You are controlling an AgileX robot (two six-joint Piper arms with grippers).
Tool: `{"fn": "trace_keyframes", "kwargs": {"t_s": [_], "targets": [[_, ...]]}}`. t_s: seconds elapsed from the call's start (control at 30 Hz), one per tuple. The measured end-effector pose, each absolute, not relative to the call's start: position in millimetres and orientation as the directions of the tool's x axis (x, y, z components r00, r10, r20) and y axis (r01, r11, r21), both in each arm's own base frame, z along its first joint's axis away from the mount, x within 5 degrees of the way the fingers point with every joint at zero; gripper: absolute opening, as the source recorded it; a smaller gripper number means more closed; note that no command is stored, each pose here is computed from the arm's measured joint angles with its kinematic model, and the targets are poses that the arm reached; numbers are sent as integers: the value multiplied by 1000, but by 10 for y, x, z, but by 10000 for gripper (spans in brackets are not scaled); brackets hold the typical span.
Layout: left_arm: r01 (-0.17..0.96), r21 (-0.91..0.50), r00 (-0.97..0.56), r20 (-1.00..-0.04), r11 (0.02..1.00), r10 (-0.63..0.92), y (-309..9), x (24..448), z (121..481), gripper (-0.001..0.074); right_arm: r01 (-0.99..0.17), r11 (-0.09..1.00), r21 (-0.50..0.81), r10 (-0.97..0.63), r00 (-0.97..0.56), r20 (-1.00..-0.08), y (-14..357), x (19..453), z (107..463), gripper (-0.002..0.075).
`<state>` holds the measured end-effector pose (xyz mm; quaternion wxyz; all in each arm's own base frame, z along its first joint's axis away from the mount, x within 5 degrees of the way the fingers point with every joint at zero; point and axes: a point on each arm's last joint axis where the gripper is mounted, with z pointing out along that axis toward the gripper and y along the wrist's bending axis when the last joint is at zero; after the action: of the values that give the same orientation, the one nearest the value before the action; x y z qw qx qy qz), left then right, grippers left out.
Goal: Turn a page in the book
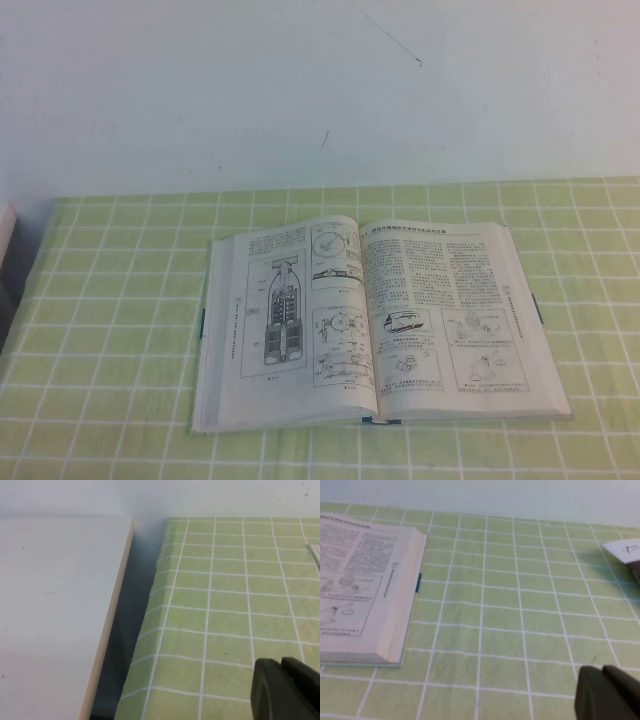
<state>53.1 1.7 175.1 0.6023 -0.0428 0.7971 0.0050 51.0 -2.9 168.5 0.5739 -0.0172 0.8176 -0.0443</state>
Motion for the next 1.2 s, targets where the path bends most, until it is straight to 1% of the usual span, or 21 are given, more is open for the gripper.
{"fn": "trace_keyframes", "kwargs": {"t_s": [0.33, 0.57, 0.63, 0.7, 0.73, 0.77, 0.83, 0.9, 0.97, 1.03, 1.07, 1.13, 1.2], "targets": [[-74, -55, -266, -961, 996, -72, 14, 532, 1755, -4, 23, 995, -92, -79, -341, -937, -29, 510, 1685, -3], [-70, -94, -262, -959, 993, -109, 2, 533, 1757, -4, 23, 995, -92, -79, -341, -937, -29, 510, 1685, -3], [-68, -116, -260, -957, 991, -130, -6, 534, 1758, -4, 23, 996, -81, -69, -340, -938, -26, 510, 1685, -3], [-71, -204, -241, -946, 976, -215, -21, 538, 1773, -4, 29, 999, -25, -14, -336, -942, -13, 511, 1687, -3], [-74, -278, -223, -931, 958, -287, -31, 543, 1782, -4, 31, 999, 15, 25, -332, -943, -3, 512, 1690, -3], [-75, -344, -210, -912, 936, -352, -41, 546, 1788, -4, 32, 995, 93, 99, -324, -941, 19, 515, 1696, -3], [-70, -541, -149, -825, 838, -545, -59, 557, 1843, -4, 33, 964, 265, 262, -312, -913, 67, 519, 1705, -3], [-52, -712, -86, -696, 700, -713, -60, 565, 1903, -4, 34, 875, 483, 469, -304, -829, 127, 523, 1721, -3], [-25, -834, -29, -551, 552, -834, -47, 569, 1958, -4, 24, 723, 690, 665, -295, -686, 189, 526, 1769, -3], [-1, -900, 16, -435, 435, -900, -24, 569, 1997, -4, 17, 634, 773, 745, -283, -604, 209, 529, 1803, -3], [5, -913, 29, -408, 408, -913, -16, 569, 2006, -4, 13, 602, 799, 769, -279, -575, 215, 531, 1815, -3], [14, -928, 50, -371, 372, -927, -1, 568, 2020, -4, 6, 582, 813, 782, -278, -558, 222, 531, 1826, -3], [17, -933, 59, -358, 360, -932, 6, 568, 2025, -4, -6, 603, 798, 766, -277, -581, 224, 531, 1830, -3]]}}
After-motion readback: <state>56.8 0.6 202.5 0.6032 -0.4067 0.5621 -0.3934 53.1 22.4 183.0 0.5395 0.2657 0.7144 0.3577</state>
